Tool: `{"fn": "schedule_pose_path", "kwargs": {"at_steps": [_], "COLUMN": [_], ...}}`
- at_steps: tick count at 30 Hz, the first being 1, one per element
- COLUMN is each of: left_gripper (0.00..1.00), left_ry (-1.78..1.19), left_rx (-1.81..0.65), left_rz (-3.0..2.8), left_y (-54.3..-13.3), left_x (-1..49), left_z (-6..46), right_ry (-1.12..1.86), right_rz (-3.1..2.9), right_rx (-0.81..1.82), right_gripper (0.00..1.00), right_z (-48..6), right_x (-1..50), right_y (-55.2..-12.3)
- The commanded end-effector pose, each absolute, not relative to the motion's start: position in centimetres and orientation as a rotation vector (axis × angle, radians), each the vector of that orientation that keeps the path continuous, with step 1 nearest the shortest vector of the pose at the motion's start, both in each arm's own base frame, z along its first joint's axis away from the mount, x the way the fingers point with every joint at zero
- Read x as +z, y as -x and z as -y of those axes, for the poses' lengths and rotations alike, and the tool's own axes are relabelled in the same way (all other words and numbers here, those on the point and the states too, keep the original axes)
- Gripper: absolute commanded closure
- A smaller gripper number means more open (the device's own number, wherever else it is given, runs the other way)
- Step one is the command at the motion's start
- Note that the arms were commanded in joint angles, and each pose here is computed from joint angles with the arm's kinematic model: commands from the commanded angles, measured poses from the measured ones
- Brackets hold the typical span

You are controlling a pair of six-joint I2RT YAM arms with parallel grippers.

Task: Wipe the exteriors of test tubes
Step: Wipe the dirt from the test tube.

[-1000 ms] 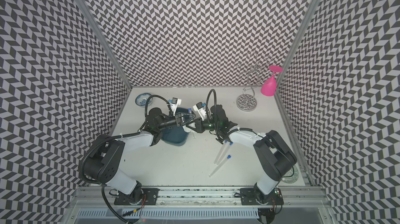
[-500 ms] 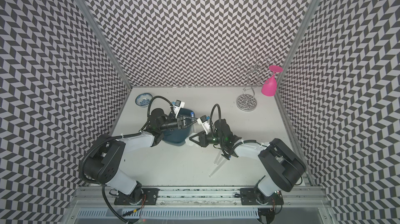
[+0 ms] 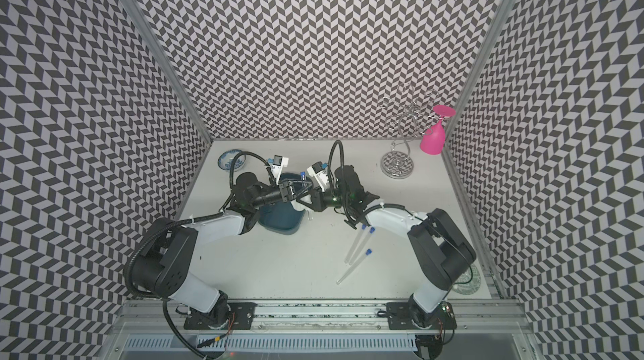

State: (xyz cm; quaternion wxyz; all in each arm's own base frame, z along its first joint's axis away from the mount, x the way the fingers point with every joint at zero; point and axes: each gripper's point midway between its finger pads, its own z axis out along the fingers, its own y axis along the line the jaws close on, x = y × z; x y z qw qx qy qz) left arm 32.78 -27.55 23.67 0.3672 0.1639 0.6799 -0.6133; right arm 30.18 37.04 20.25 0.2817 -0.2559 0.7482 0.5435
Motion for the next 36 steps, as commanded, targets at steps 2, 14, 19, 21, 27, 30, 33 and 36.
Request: {"fn": "schedule_pose_path", "kwargs": {"at_steps": [2, 14, 19, 21, 27, 30, 33, 36], "left_gripper": [0.84, 0.84, 0.84, 0.84, 0.84, 0.82, 0.82, 0.82], "left_ry": [-0.474, -0.46, -0.44, -0.423, -0.458, -0.475, -0.471, -0.467], "left_rx": [-1.576, -1.519, -1.495, -1.476, -1.342, -1.283, -1.183, -1.089], "left_rz": [-1.739, -1.744, -1.743, -1.749, -1.818, -1.872, -1.932, -1.997], "left_y": [-32.1, -34.1, -35.1, -35.7, -37.8, -38.9, -40.3, -41.7], "left_x": [23.5, 23.8, 24.0, 23.9, 23.0, 22.2, 21.0, 19.7], "left_z": [27.7, 26.2, 25.4, 24.9, 23.1, 22.1, 21.1, 20.3], "right_ry": [0.689, 0.624, 0.605, 0.587, 0.549, 0.545, 0.54, 0.534], "right_rz": [-1.903, -2.085, -2.132, -2.134, -2.15, -2.15, -2.141, -2.137], "right_rx": [1.477, 1.513, 1.523, 1.533, 1.492, 1.472, 1.456, 1.447], "right_gripper": [0.83, 0.83, 0.83, 0.83, 0.83, 0.83, 0.83, 0.83], "right_z": [-37.2, -34.6, -34.5, -34.2, -33.1, -32.6, -32.2, -31.9], "right_x": [22.2, 15.3, 13.5, 13.4, 13.1, 13.2, 13.4, 13.3], "right_y": [-30.8, -24.2, -22.6, -22.3, -21.8, -21.6, -21.5, -21.4]}}
